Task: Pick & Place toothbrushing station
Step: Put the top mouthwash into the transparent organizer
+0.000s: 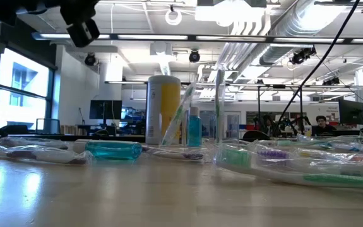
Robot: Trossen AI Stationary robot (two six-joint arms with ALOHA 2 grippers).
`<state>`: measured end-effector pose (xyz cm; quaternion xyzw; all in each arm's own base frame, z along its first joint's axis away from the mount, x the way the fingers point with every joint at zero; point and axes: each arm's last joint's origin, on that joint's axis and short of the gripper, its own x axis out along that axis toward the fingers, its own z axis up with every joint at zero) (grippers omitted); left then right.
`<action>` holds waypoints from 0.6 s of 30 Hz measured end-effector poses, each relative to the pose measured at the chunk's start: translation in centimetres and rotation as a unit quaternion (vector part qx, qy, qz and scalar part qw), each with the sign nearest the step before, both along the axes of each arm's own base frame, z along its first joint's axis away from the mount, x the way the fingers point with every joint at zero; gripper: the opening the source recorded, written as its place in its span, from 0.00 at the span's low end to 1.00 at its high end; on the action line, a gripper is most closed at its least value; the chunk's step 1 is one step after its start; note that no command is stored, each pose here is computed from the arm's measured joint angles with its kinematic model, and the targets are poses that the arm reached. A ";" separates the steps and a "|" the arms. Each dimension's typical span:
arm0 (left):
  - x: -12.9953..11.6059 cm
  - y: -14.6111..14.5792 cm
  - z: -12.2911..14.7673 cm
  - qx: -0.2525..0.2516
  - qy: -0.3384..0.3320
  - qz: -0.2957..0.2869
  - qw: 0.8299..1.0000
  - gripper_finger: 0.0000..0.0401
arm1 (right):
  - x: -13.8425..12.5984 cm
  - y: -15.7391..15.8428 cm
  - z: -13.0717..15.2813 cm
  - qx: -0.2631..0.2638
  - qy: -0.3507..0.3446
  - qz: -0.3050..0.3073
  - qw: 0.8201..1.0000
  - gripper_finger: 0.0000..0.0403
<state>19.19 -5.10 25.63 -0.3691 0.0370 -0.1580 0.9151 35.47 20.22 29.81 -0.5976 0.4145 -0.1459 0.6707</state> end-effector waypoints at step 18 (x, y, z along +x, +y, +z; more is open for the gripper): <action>5.2 -1.4 1.1 0.017 0.070 -0.011 0.997 0.46 | 3.0 -1.2 -2.1 0.043 0.016 0.052 0.998 0.22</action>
